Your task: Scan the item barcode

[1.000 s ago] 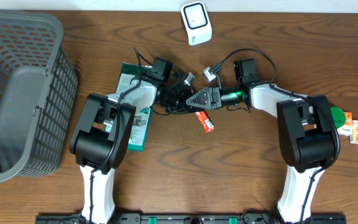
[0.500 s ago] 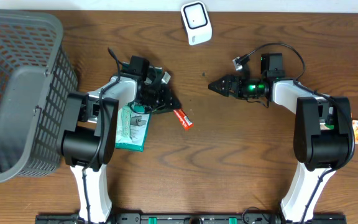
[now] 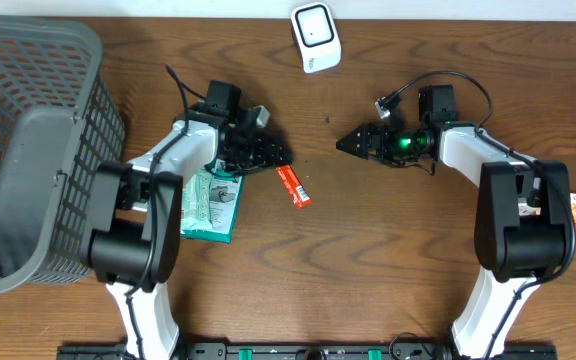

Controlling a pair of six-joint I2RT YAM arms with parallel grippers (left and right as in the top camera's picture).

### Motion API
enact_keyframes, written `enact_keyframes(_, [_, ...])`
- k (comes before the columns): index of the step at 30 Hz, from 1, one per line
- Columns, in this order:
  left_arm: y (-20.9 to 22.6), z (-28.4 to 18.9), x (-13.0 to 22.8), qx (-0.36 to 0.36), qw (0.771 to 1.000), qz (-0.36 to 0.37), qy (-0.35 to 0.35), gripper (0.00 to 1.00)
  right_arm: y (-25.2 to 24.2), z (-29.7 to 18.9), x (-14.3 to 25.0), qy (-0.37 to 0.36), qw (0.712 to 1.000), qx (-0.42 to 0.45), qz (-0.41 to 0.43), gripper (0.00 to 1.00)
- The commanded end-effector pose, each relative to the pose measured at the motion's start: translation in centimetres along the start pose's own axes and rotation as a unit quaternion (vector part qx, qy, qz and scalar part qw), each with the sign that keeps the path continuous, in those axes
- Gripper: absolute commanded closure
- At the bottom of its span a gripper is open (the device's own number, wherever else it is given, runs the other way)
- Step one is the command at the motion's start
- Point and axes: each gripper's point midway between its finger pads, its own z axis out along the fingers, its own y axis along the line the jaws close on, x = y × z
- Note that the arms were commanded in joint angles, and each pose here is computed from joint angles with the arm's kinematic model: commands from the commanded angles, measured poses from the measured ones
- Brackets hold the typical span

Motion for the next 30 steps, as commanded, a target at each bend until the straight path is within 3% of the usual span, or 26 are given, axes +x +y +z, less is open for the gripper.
enact_keyframes(1, [2.3,-2.8,-1.3,-0.105,0.993,0.007,-0.052,0.43,-3.0,0.1,1.3,0.007,0.995,0.101,0.003,0.01])
enact_keyframes(2, [2.3,-3.0,-1.2,-0.106,0.993,0.008,-0.053,0.65,-2.7,0.1,1.4,0.008,0.994,0.108,-0.002,0.01])
enact_keyframes(3, [2.2,-3.0,-1.2,-0.106,0.993,0.008,-0.053,0.80,-2.3,0.2,1.5,0.010,0.993,0.116,-0.009,0.01])
enact_keyframes(5, [2.4,-2.9,-1.1,-0.107,0.993,0.007,-0.050,0.92,-1.6,0.7,1.7,0.013,0.992,0.125,-0.023,0.01])
enact_keyframes(12, [3.0,-0.4,-1.2,-0.124,0.991,0.027,-0.044,0.88,1.9,4.6,4.7,0.058,0.988,0.134,-0.057,0.01])
enact_keyframes(16, [4.8,0.6,-2.2,-0.174,0.982,0.038,-0.066,0.88,0.7,5.1,6.8,0.080,0.973,0.214,-0.042,0.01])
enact_keyframes(21, [5.2,1.4,-2.7,-0.174,0.981,0.041,-0.073,0.86,-0.1,4.6,7.9,0.095,0.964,0.247,-0.031,0.01])
enact_keyframes(28, [4.6,2.3,2.0,-0.159,0.987,0.008,0.019,0.87,-2.7,2.2,7.6,0.096,0.957,0.274,0.008,0.01])
enact_keyframes(30, [4.7,2.4,3.3,-0.168,0.985,0.005,0.041,0.86,-1.4,2.5,7.8,0.105,0.971,0.214,0.030,0.01])
